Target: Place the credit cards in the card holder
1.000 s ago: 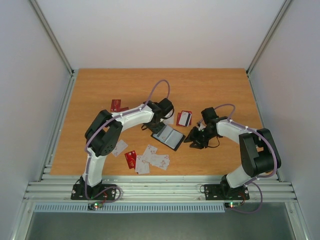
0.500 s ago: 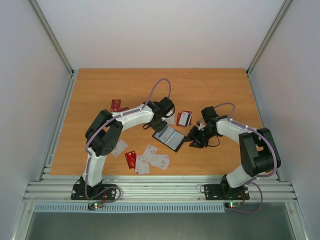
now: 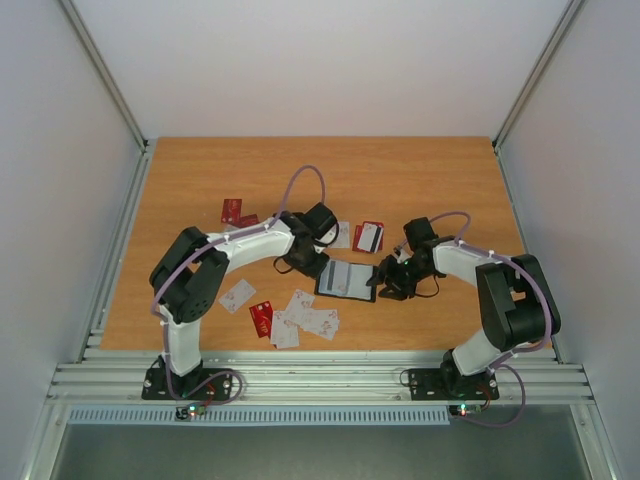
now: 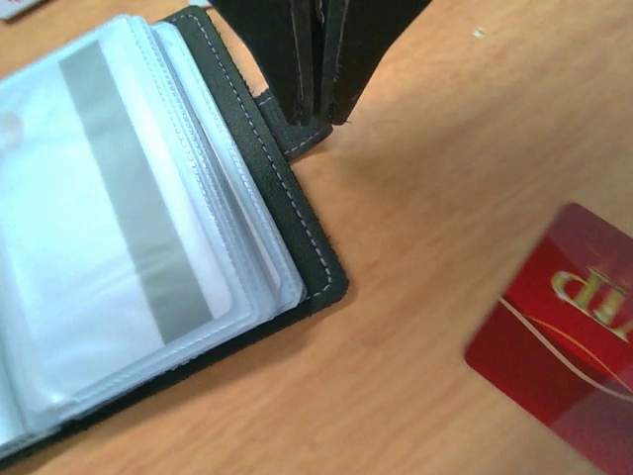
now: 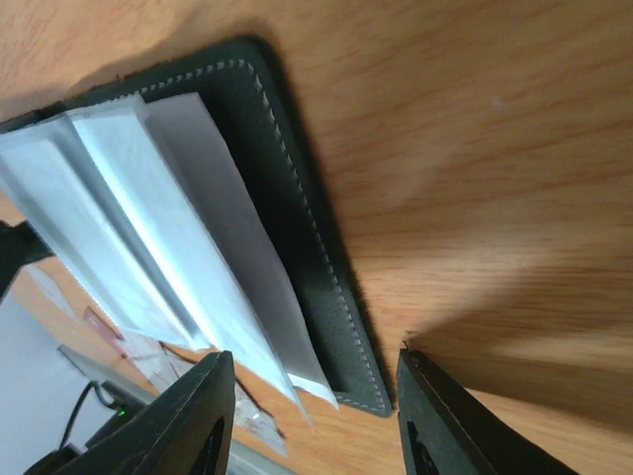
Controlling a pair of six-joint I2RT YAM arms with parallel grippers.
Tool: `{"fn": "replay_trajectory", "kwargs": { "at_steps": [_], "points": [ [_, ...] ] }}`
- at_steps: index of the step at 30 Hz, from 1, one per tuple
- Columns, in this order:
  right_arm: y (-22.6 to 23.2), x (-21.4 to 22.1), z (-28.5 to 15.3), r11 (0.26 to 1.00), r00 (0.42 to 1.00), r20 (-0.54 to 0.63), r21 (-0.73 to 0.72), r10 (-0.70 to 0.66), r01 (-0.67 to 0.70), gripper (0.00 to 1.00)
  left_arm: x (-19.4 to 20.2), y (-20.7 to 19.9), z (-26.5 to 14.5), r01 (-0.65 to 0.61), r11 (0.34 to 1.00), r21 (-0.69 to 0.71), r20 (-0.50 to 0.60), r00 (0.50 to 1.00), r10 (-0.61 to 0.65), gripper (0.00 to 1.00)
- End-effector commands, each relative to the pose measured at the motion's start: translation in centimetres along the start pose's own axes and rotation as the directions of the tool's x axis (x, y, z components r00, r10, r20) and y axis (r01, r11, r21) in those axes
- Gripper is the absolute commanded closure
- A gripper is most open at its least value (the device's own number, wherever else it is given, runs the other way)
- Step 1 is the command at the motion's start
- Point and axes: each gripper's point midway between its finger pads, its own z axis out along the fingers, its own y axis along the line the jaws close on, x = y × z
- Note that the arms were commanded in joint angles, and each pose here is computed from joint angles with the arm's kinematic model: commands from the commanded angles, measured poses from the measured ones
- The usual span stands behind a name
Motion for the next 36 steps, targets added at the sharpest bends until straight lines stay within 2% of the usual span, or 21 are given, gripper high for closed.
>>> {"fn": "replay_trajectory", "kwargs": {
  "at_steps": [1,9,14,18,27,36],
  "points": [
    [-1.0,-0.3,1.2,0.998,0.999,-0.007,-0.017,0.054,-0.054,0.53,-0.1,-2.1,-0.7,0.066,0.991,0.115,0.021,0.997,-0.069,1.00],
    [1.2,-0.6,2.1,0.986,0.998,-0.047,-0.163,0.037,-0.044,0.54,0.0,-3.5,-0.3,0.083,0.977,0.198,-0.007,0.997,-0.083,1.00],
    [4.6,-0.1,0.7,0.944,0.997,-0.059,-0.330,-0.042,0.021,0.54,0.4,-4.0,-0.1,0.096,0.970,0.222,-0.023,0.995,-0.093,1.00],
    [6.3,0.3,-0.1,0.911,0.993,-0.075,-0.410,-0.092,0.054,0.54,0.6,-3.9,0.0,0.097,0.971,0.219,-0.024,0.995,-0.094,1.00],
    [8.2,1.3,-1.6,0.867,0.980,-0.091,-0.485,-0.176,0.111,0.54,0.1,-3.9,-0.3,0.084,0.972,0.218,-0.016,0.996,-0.082,1.00],
    [8.6,1.5,-0.6,0.883,0.973,-0.126,-0.455,-0.192,0.115,0.55,-0.1,-3.9,-1.0,0.080,0.972,0.219,-0.005,0.997,-0.081,1.00]
  ]
}}
